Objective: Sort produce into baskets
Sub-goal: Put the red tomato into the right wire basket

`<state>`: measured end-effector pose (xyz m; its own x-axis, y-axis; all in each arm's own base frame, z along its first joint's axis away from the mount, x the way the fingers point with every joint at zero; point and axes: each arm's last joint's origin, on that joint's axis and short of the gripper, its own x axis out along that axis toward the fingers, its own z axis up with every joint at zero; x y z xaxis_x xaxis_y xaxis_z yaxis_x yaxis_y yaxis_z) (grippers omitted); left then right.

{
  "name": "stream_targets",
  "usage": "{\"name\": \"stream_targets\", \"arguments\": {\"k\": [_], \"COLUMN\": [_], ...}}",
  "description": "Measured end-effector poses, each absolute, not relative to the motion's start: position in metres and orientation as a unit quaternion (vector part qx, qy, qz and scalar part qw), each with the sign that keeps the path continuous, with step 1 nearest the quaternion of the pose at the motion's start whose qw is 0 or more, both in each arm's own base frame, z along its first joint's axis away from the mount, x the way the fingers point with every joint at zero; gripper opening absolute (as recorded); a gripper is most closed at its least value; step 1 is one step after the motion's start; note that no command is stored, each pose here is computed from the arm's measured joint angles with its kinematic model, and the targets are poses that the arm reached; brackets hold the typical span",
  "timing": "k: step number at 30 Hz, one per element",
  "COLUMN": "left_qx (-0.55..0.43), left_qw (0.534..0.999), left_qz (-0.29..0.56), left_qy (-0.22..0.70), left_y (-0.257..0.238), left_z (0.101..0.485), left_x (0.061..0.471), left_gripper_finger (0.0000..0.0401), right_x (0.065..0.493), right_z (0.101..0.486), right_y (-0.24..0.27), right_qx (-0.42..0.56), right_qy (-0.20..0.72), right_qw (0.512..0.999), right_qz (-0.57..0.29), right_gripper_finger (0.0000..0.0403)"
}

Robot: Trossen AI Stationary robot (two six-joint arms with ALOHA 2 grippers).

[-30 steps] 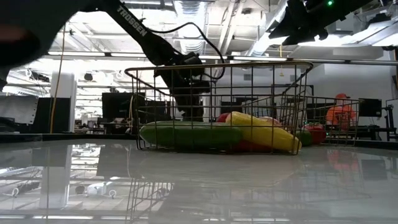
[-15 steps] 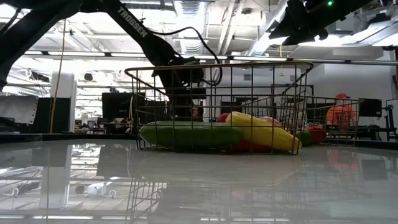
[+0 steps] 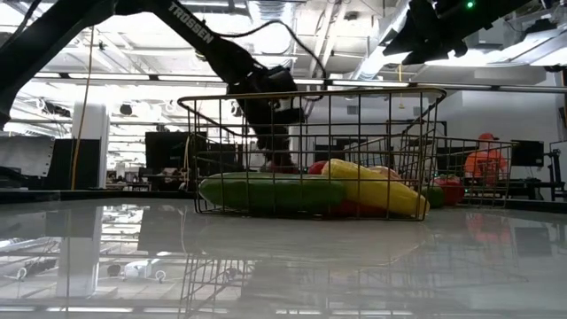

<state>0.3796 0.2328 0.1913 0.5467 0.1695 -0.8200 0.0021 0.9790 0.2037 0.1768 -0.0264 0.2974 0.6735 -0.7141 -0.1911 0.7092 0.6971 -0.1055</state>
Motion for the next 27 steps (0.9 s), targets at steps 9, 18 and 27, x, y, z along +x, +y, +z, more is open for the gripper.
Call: {"name": "stream_targets", "arguments": {"k": [9,18,27], "left_qx": [0.056,0.08,0.113], "left_qw": [0.961,0.989,0.987], "left_qz": [-0.007,0.077,0.103], "left_qy": [0.269,0.102,0.05], "left_y": [0.222,0.208,0.194], "left_z": [0.222,0.256,0.266], "left_x": [0.415,0.44,0.449], "left_gripper_finger": [0.0286,0.0286,0.0286], "right_x": [0.177,0.177,0.177], "right_z": [0.297,0.297,0.299], "right_y": [-0.026,-0.026,-0.026], "right_qx": [-0.011,-0.011,-0.01], "right_qy": [0.109,0.109,0.103], "right_qw": [0.915,0.915,0.916], "right_qz": [-0.389,-0.389,-0.389], "right_gripper_finger": [0.0388,0.0388,0.0388]}}
